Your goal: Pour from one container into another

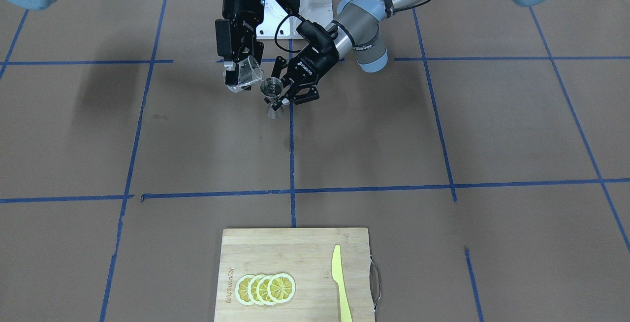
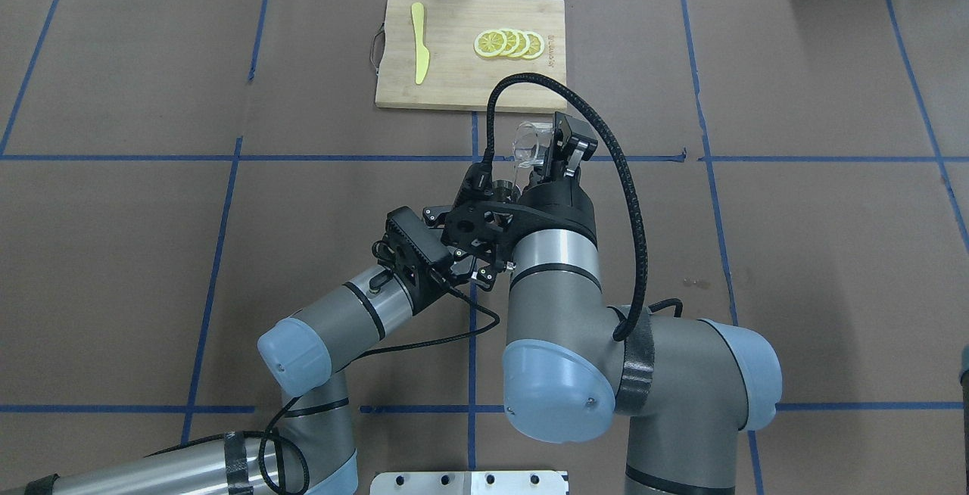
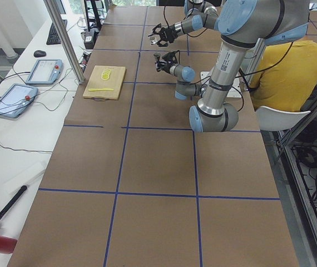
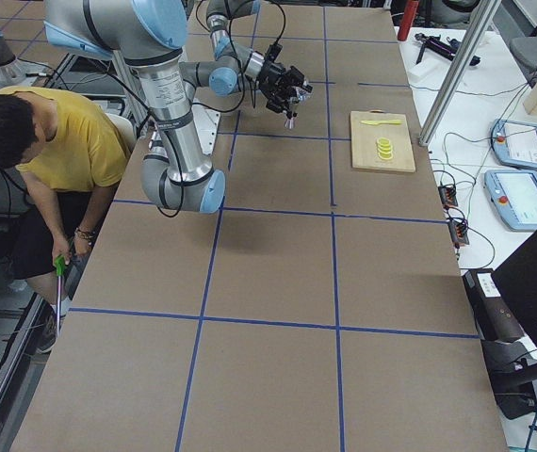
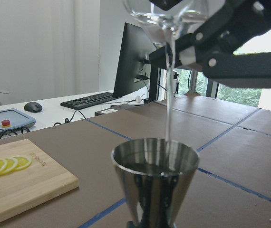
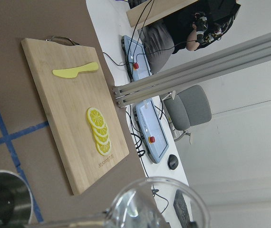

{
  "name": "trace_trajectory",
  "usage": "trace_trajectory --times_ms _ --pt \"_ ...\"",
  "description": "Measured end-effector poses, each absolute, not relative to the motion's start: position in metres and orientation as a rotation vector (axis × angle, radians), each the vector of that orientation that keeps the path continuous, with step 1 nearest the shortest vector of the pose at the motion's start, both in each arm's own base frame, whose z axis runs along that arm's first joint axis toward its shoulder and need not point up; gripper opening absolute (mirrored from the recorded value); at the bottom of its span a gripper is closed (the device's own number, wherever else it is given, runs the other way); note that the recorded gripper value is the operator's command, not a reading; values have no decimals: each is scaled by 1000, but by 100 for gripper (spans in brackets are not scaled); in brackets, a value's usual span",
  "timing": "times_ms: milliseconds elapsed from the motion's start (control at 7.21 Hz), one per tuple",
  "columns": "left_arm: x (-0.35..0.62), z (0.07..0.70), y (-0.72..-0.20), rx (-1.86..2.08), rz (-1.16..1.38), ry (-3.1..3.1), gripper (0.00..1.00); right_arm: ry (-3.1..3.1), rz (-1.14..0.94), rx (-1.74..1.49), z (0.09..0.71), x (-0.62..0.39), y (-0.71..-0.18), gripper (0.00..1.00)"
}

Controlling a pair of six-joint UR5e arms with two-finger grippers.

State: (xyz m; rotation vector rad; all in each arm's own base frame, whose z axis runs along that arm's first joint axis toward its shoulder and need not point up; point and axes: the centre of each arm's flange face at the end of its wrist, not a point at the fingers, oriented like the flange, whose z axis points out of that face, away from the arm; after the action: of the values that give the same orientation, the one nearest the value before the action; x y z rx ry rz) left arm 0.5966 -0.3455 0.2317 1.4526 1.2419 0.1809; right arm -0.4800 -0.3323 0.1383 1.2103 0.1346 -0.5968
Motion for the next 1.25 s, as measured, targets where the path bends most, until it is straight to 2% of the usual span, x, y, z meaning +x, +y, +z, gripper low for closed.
trace_trajectory --times_ms 416,1248 --pt "597 231 -345 1453 181 1243 0 65 -520 1218 136 -481 -330 9" --pt "589 232 -350 1469 142 1223 0 -297 -150 1241 125 -470 -330 1"
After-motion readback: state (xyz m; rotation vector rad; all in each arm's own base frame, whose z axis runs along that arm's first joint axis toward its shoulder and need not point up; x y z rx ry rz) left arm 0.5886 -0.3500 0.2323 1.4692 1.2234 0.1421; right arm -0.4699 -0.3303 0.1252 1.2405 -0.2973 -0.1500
